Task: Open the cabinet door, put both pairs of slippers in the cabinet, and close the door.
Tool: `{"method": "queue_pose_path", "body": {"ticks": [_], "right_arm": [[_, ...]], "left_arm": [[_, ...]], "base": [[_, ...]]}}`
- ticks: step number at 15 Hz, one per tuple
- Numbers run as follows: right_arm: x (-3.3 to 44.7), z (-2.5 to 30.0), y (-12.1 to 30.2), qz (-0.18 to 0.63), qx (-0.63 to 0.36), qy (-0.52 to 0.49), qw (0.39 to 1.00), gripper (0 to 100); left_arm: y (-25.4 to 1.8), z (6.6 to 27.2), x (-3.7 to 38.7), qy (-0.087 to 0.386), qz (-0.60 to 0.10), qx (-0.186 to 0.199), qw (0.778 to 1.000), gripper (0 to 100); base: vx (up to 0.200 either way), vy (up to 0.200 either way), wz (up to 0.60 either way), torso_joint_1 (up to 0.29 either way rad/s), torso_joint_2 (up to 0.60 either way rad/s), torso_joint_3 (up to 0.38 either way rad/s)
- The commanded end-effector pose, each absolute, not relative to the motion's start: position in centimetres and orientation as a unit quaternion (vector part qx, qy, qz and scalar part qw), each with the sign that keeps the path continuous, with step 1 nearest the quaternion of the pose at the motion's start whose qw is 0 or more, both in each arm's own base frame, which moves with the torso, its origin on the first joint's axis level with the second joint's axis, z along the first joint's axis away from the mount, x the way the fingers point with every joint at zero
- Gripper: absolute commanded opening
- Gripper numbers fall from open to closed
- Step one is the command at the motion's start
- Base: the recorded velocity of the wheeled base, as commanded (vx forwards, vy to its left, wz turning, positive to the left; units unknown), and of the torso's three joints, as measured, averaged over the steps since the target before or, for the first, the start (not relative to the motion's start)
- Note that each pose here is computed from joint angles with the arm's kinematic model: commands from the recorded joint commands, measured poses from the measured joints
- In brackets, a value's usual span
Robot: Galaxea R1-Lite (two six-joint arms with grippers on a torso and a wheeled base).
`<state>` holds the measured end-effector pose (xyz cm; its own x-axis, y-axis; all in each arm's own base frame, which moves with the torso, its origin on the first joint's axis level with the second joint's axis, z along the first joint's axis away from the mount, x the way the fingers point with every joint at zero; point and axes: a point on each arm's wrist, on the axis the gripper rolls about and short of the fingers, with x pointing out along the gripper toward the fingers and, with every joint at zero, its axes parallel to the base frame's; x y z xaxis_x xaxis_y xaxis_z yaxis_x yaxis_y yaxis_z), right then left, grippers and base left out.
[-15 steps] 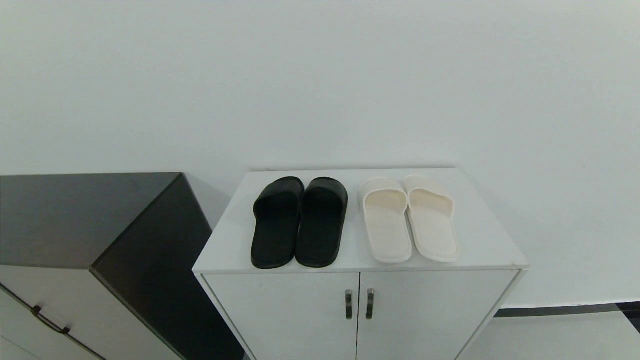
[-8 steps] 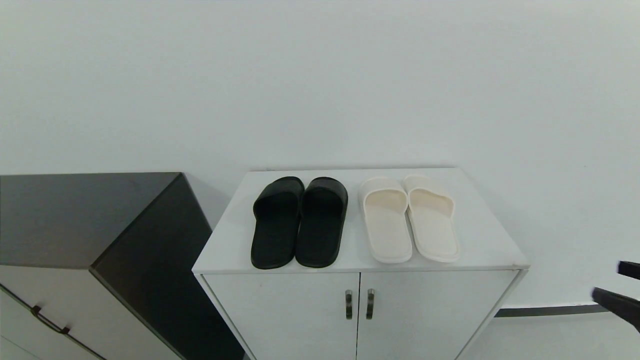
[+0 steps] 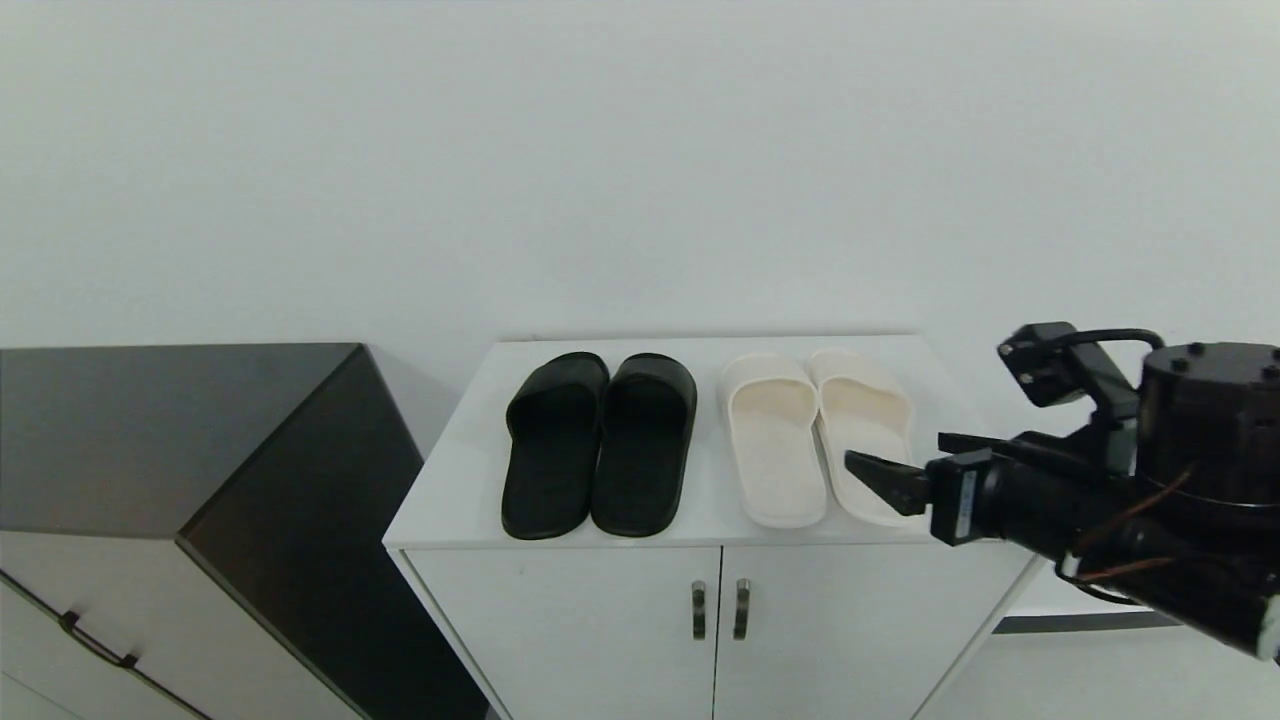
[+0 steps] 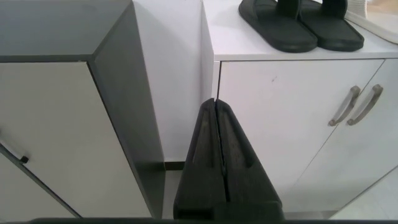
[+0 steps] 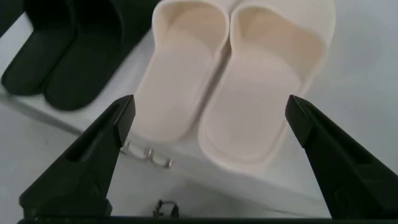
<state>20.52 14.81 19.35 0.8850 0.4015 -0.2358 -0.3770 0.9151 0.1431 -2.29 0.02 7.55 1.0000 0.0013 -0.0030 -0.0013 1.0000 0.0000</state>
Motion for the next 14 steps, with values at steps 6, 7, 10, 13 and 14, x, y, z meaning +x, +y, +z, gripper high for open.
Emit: {"method": "queue_pose_path", "body": {"ticks": [6, 7, 10, 13, 14], "right_arm": [[26.5, 18.2, 21.7, 0.075, 0.037, 0.110, 0.990, 100], [26.9, 17.9, 22.1, 0.072, 0.035, 0.111, 0.991, 100], [28.0, 16.8, 22.8, 0.058, 0.029, 0.118, 0.991, 100], [29.7, 15.9, 23.1, 0.049, 0.035, 0.107, 0.992, 100], [30.3, 15.6, 23.1, 0.044, 0.036, 0.104, 0.993, 100]], "left_arm": [[0.0, 7.5, -2.3, 0.002, 0.002, 0.000, 1.000, 0], [0.0, 7.5, -2.3, 0.002, 0.002, 0.000, 1.000, 0], [0.0, 7.5, -2.3, 0.002, 0.002, 0.000, 1.000, 0], [0.0, 7.6, -2.3, 0.001, 0.002, 0.000, 1.000, 0], [0.0, 7.5, -2.3, 0.002, 0.002, 0.000, 1.000, 0]], "base": [[0.000, 0.000, 0.00, 0.000, 0.00, 0.000], [0.000, 0.000, 0.00, 0.000, 0.00, 0.000], [0.000, 0.000, 0.00, 0.000, 0.00, 0.000], [0.000, 0.000, 0.00, 0.000, 0.00, 0.000], [0.000, 0.000, 0.00, 0.000, 0.00, 0.000]]}}
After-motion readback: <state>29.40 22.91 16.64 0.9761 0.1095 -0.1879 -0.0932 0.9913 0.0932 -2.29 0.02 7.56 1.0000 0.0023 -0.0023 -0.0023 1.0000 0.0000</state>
